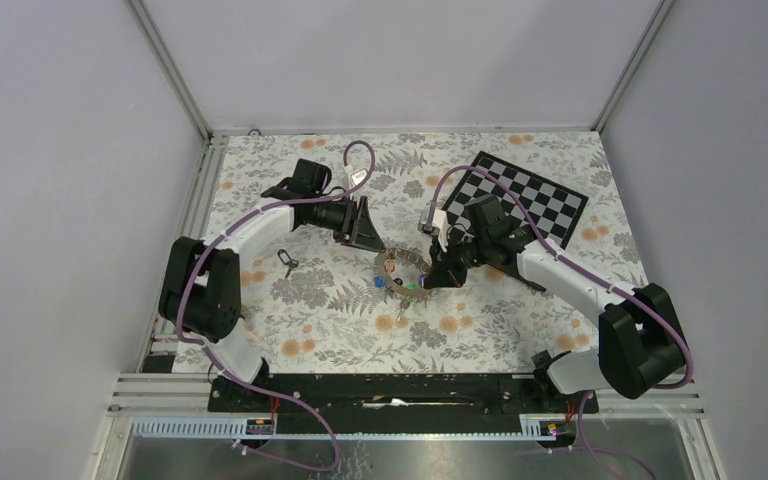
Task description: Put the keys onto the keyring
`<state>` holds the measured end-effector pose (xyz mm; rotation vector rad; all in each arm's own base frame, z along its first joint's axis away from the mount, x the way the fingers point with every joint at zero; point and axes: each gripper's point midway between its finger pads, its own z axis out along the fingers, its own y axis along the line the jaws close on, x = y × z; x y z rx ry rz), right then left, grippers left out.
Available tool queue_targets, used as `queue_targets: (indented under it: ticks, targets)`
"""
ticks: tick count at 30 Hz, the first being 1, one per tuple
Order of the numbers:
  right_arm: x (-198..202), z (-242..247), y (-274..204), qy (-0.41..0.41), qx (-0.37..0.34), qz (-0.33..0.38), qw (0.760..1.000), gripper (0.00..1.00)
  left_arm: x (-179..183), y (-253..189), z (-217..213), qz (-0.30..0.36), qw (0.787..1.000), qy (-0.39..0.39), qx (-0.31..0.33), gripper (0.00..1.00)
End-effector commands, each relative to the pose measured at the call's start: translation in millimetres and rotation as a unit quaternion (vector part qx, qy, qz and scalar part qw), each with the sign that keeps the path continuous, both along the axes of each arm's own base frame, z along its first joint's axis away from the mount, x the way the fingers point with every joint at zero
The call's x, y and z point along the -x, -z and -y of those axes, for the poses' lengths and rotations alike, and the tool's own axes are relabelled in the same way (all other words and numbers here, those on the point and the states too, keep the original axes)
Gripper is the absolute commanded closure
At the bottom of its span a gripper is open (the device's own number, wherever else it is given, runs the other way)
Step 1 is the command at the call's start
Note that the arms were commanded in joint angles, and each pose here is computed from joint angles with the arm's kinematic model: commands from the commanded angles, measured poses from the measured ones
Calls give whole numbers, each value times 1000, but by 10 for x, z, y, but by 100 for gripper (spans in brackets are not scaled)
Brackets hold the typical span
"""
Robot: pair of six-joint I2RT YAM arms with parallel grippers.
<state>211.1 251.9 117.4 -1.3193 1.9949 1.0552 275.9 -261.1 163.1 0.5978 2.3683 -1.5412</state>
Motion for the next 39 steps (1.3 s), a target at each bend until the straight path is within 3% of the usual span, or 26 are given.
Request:
queue_targets:
  ticks: [1, 4, 11, 21, 30, 39]
  targets:
    - [-39, -60, -136, -13, -22, 25, 999, 100, 10, -111, 22, -9, 1000, 9, 22, 48]
    - [-43, -62, -134, -12, -21, 25, 999, 100, 33, -113, 27, -17, 999, 13, 28, 50]
    - [-50, -58, -116, -11, -18, 24, 999, 100, 52, -195, 45, -19, 999, 23, 42, 67]
    - [-48, -57, -116, -10, -19, 22, 1000, 100, 3, -191, 61, -13, 999, 22, 43, 78]
    - [-46, -61, -111, -12, -19, 21, 1000, 100, -43, -220, 81, -9, 999, 24, 48, 94]
    - [-42, -51, -93, -11, -17, 22, 1000, 100, -21, -300, 77, 6, 998, 30, 54, 100]
